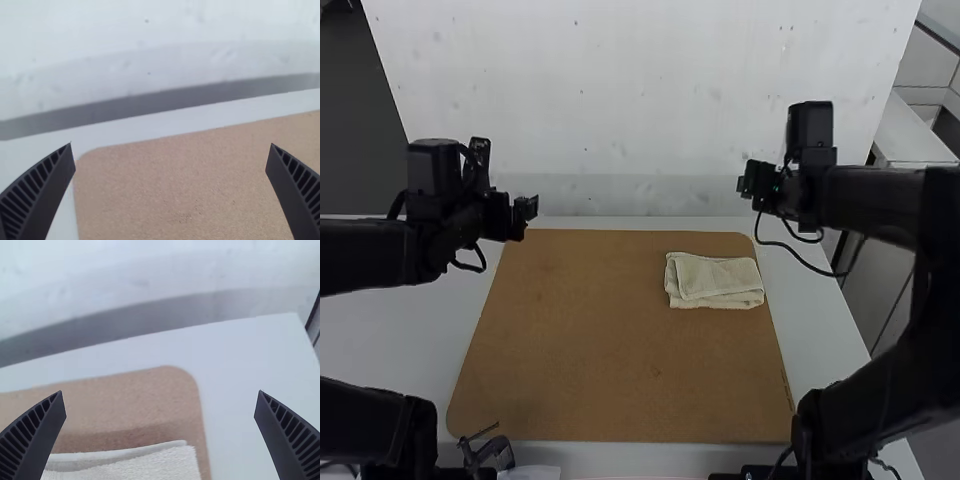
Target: Fold the towel.
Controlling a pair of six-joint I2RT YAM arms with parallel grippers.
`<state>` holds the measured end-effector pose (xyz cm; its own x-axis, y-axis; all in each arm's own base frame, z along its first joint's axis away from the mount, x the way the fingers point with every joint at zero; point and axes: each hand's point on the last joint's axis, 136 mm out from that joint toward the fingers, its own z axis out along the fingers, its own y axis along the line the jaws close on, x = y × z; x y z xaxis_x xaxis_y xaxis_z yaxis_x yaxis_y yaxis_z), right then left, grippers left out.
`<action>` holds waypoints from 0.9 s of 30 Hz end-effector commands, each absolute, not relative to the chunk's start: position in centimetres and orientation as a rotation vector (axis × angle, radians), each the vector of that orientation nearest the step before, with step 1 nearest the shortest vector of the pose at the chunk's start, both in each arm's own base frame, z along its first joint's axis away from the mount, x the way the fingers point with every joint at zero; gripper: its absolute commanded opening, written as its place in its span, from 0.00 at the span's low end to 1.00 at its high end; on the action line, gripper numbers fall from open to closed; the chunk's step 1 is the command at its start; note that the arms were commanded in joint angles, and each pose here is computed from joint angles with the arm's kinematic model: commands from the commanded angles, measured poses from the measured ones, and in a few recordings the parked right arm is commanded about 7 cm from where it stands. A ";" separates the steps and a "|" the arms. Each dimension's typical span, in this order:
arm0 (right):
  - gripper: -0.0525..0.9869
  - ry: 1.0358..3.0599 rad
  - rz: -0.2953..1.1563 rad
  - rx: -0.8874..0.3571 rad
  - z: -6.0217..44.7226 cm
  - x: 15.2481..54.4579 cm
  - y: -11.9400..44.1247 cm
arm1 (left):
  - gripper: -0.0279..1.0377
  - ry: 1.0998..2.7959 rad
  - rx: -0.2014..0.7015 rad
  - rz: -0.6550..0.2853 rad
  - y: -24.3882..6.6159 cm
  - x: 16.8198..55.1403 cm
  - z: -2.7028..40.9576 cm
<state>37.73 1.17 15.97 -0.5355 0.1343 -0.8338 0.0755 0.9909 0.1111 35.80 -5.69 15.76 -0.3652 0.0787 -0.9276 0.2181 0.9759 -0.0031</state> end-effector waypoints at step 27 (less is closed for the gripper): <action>0.98 1.682 0.209 -0.071 22.0 26.6 2.5 | 0.95 1.665 0.096 0.090 -1.3 26.4 28.2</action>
